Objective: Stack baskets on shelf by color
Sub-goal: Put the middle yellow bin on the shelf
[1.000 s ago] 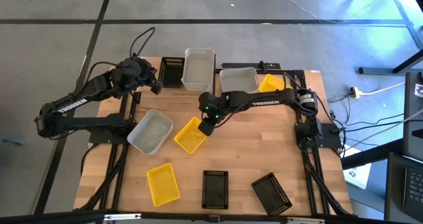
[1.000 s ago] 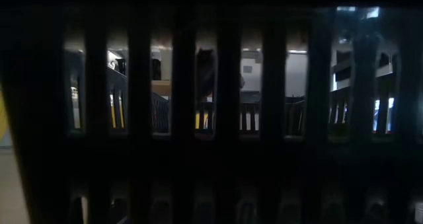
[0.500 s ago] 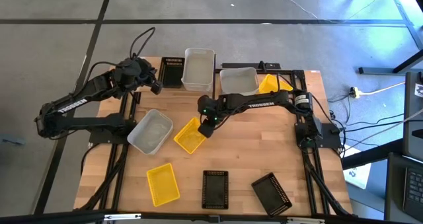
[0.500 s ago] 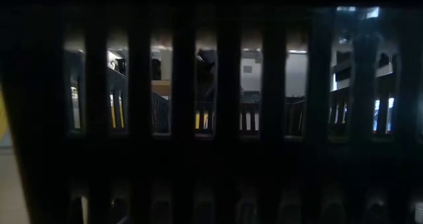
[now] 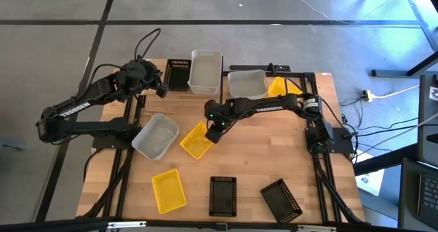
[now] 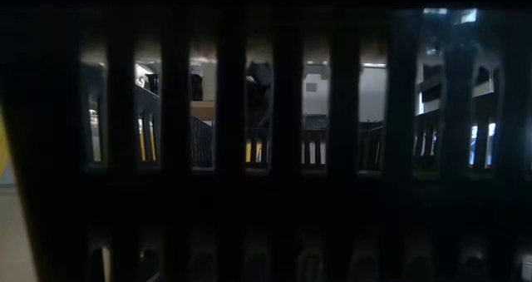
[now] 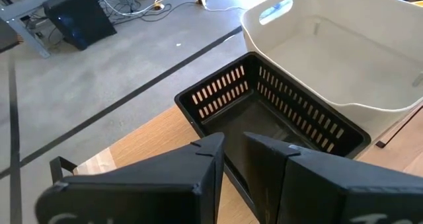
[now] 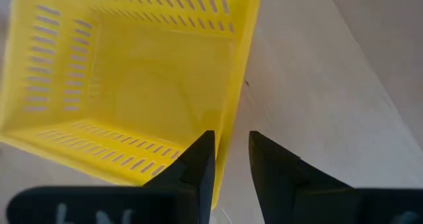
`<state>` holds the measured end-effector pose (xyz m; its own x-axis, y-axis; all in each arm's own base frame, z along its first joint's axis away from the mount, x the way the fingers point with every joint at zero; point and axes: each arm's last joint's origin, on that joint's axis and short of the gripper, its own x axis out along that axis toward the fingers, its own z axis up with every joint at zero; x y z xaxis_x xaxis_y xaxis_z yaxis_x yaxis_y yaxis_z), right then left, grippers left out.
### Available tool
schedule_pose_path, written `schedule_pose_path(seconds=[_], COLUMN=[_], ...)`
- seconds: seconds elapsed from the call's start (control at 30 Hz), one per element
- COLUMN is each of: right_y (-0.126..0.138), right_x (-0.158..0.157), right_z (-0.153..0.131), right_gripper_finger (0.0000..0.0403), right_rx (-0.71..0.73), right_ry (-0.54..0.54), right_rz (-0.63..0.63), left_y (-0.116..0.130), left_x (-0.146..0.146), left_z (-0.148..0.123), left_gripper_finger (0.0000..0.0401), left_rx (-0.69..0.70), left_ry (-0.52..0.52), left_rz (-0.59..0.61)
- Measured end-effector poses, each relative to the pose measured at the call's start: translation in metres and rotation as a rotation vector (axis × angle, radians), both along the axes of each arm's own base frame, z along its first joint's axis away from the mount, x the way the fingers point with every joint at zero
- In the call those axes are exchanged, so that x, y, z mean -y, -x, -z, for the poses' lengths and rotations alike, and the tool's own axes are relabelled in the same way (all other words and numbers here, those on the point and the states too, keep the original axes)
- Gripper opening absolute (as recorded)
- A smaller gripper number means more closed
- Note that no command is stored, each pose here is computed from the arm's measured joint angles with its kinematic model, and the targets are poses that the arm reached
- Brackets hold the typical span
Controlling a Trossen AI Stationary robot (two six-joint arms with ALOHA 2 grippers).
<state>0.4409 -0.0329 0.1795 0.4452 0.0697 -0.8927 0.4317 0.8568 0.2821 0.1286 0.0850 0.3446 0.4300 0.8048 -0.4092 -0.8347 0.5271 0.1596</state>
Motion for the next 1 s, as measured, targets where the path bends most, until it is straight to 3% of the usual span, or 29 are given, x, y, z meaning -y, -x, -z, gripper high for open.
schedule_pose_path(seconds=[0.47, 0.7, 1.0], right_y=[-0.008, -0.01, -0.014], right_x=[0.005, 0.005, 0.004], right_z=[0.02, 0.019, 0.007], right_gripper_finger=[0.009, 0.001, 0.0003], right_rx=[0.009, 0.03, 0.018], right_ry=[0.0, 0.008, 0.036], right_rz=[0.01, 0.014, 0.019], left_y=[0.0, 0.0, 0.0], left_x=[0.0, 0.0, 0.0], left_z=[0.0, 0.0, 0.0], left_gripper_finger=[0.0046, 0.0044, 0.0046], left_rx=[0.0, 0.0, -0.001], left_ry=[0.0, 0.0, 0.001], left_rz=[0.0, 0.0, 0.0])
